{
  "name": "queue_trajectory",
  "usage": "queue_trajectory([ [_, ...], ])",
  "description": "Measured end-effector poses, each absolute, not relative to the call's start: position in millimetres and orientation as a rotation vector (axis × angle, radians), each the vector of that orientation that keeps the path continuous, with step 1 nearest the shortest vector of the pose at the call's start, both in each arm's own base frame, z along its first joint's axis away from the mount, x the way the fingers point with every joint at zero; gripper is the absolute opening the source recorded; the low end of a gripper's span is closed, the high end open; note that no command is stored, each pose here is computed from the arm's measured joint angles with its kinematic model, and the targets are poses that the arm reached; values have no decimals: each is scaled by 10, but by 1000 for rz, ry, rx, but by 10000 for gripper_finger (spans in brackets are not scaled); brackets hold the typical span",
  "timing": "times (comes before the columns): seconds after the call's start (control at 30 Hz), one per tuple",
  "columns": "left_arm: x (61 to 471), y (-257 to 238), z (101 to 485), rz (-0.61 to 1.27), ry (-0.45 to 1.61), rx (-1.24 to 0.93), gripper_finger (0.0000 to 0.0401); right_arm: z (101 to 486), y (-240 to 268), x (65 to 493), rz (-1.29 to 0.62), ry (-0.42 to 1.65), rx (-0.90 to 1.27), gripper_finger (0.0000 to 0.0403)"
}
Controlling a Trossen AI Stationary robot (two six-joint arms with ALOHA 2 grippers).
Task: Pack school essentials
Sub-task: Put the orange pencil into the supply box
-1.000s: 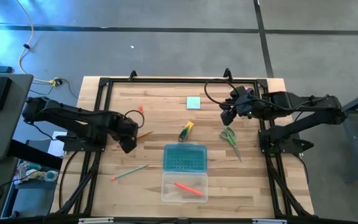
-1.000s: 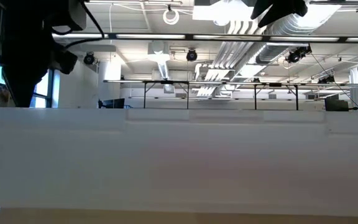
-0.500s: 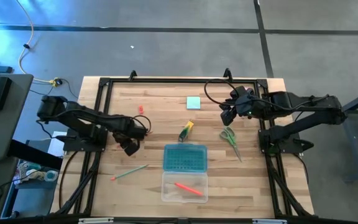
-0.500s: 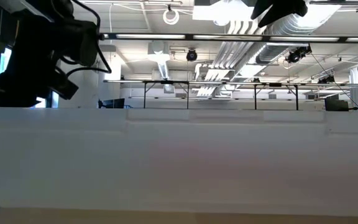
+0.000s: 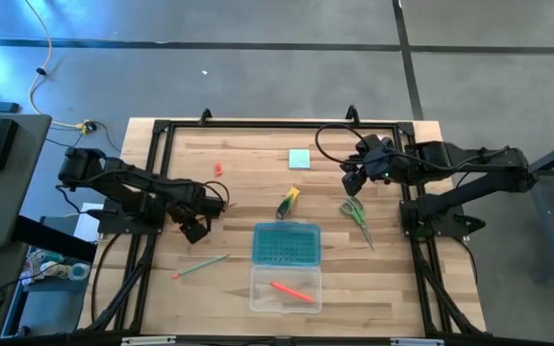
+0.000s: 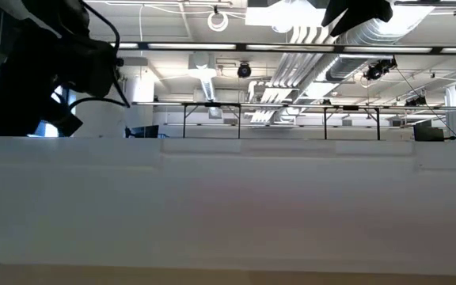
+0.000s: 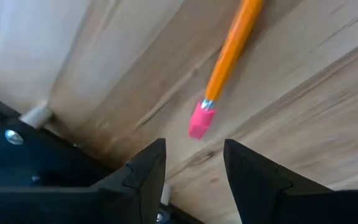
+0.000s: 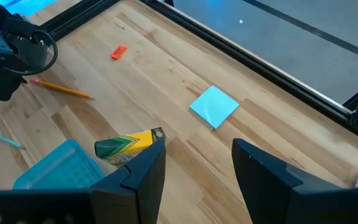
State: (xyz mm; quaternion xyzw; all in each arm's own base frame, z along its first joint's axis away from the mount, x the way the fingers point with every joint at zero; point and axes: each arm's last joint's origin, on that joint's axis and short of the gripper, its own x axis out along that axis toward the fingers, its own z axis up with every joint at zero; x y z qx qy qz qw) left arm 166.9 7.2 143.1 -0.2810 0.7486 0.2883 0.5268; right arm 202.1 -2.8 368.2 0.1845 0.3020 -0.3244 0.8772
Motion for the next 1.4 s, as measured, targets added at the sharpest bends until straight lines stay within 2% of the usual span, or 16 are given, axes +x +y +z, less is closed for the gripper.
queue_trajectory([
  [0.3,1696,68,1361,644,1736,-696,154,3681,-27,2021,-669,637,365,177],
  [0.5,1691,89,1353,679,1719,-652,154,3680,-27,2021,-669,637,367,177],
  [0.87,1608,119,1239,630,1728,-720,149,3681,-27,2021,-669,636,369,177],
  [1.0,1618,118,1236,622,1722,-718,123,3681,-27,2022,-669,636,369,177],
  [1.27,1632,116,1233,611,1712,-727,45,3681,-27,2022,-669,635,369,177],
  [1.4,1629,116,1240,594,1711,-713,28,3681,-27,2022,-669,636,369,177],
])
